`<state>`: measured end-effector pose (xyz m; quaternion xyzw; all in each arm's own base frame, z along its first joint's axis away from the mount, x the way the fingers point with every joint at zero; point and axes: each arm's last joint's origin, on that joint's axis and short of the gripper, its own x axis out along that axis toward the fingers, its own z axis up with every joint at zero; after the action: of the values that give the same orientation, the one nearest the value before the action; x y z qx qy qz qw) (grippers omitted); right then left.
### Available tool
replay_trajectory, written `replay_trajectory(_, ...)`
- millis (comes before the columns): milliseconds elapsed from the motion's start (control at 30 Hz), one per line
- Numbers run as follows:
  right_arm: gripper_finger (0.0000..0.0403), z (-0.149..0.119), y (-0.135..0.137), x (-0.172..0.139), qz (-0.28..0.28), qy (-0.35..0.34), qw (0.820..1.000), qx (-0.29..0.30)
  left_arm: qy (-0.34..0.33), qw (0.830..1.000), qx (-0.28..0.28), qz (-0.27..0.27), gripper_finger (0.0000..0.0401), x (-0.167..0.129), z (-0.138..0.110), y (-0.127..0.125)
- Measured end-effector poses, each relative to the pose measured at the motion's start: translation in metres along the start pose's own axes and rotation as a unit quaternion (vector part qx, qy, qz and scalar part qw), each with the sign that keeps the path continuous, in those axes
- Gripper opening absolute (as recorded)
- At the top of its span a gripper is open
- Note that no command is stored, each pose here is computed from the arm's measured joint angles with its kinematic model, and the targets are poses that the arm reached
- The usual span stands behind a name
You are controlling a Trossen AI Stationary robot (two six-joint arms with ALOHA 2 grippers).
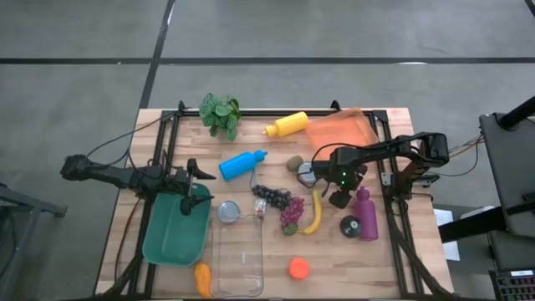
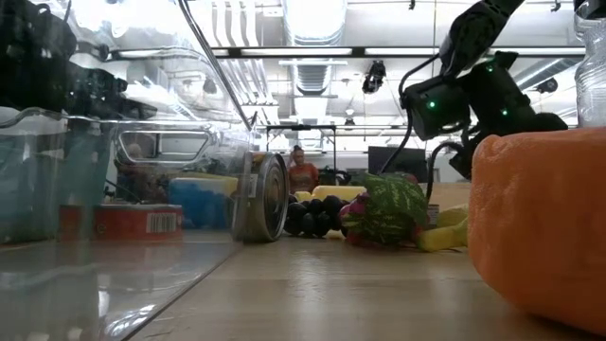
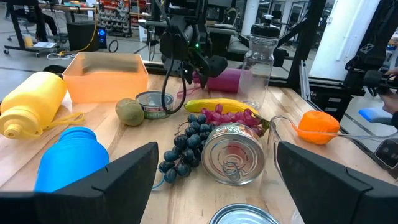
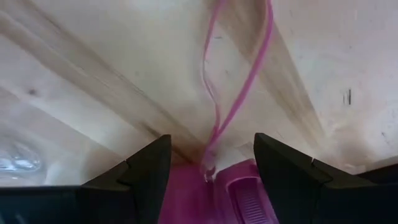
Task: Pick & Place Food Item
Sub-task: Put the purple tumbler into the orange bin
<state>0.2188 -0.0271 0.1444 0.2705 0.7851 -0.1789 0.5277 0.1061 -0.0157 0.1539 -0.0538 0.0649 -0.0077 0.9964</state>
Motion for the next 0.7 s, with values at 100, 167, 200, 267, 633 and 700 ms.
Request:
replay_trajectory(100,0.0228,-0.001,-0.001,0.003,-0.007,0.001,1.000,-0.001,0.000,1.000,0.000,0.000,0.0336,0.000,0.000,0.000)
replay_trajectory(167,0.0228,-0.002,-0.003,0.006,-0.009,0.006,1.000,0.000,0.000,1.000,0.000,0.000,0.0336,0.000,0.000,0.000)
replay_trajectory(200,0.0228,-0.003,-0.004,0.008,-0.010,0.008,1.000,0.001,0.000,1.000,0.000,0.000,0.0336,0.000,0.000,0.000)
replay_trajectory(267,0.0228,-0.004,-0.005,0.013,-0.008,0.010,1.000,0.001,0.000,1.000,0.000,0.000,0.0336,0.000,0.000,0.000)
replay_trajectory(633,0.0228,-0.005,-0.008,0.023,-0.003,0.008,1.000,-0.002,0.000,1.000,0.000,0.000,0.0336,0.000,0.000,0.000)
replay_trajectory(700,0.0228,-0.006,-0.008,0.024,0.000,0.011,1.000,-0.001,0.000,1.000,0.000,0.000,0.0336,0.000,0.000,0.000)
